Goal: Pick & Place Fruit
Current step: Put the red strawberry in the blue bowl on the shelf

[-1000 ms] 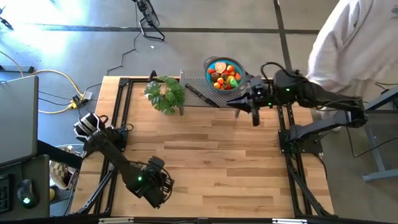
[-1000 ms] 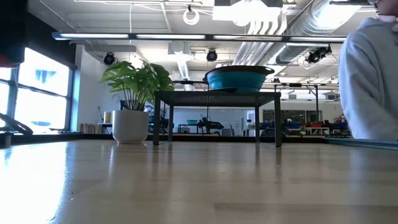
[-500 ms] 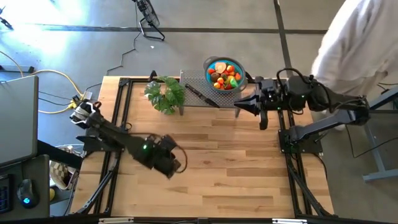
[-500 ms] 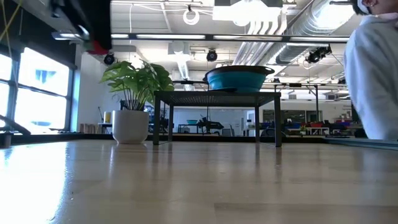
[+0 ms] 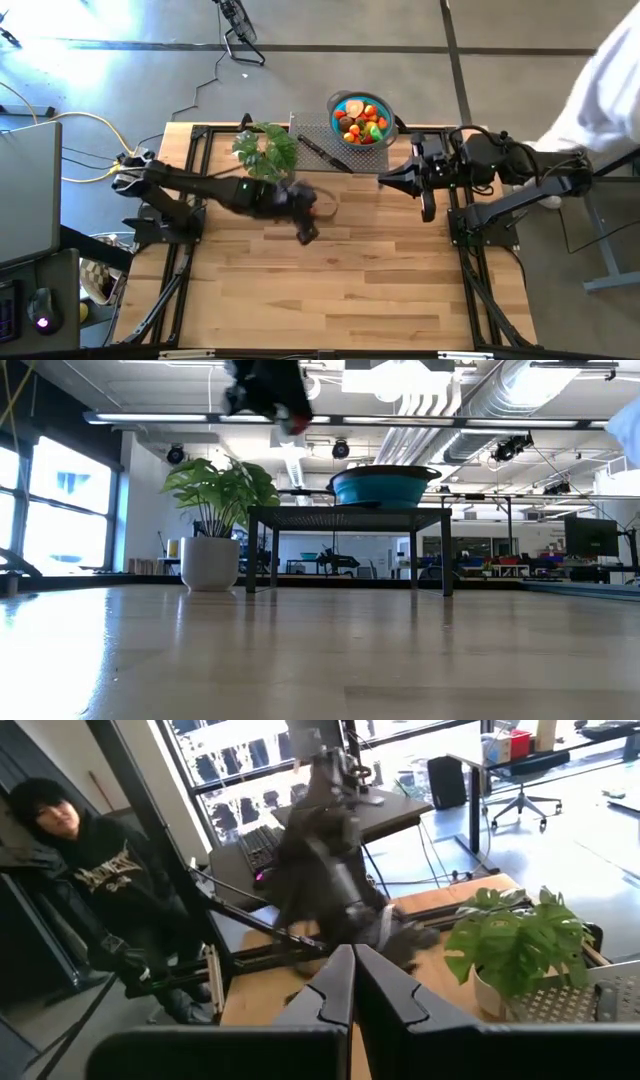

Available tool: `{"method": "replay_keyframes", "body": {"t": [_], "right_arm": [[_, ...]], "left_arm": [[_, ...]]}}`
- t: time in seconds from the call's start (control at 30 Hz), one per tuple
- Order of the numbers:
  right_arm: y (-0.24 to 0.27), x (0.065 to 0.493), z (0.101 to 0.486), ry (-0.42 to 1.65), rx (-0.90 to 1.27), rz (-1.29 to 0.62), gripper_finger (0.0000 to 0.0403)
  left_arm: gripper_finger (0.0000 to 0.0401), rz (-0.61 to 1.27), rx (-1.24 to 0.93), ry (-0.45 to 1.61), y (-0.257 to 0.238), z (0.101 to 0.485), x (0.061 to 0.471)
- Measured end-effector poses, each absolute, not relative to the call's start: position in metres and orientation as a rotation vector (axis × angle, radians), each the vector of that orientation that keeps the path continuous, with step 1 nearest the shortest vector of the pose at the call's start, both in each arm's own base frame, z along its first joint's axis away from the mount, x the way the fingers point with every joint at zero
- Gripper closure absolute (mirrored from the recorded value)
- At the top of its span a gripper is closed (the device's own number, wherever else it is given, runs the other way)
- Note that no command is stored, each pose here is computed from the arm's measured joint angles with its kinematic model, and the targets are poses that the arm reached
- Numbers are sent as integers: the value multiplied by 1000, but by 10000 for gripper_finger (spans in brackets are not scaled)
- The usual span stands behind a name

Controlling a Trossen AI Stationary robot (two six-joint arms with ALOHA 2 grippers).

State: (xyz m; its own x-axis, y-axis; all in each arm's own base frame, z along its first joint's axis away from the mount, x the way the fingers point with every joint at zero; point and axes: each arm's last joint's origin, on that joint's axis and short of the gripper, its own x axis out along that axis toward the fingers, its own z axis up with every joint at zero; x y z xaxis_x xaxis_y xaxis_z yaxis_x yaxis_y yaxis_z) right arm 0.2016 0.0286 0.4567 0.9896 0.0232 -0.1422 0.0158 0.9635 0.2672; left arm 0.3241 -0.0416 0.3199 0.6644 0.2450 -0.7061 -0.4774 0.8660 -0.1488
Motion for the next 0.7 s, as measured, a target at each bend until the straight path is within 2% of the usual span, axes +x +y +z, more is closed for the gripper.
{"method": "replay_keyframes", "body": {"t": [0.43, 0.7], "right_arm": [[12, 172, 456, 203, 143, -148, 400], [5, 167, 457, 190, 141, -212, 400]], "left_arm": [[260, 304, -296, 336, 55, 356, 350], [260, 389, -314, 178, 108, 363, 349]]}}
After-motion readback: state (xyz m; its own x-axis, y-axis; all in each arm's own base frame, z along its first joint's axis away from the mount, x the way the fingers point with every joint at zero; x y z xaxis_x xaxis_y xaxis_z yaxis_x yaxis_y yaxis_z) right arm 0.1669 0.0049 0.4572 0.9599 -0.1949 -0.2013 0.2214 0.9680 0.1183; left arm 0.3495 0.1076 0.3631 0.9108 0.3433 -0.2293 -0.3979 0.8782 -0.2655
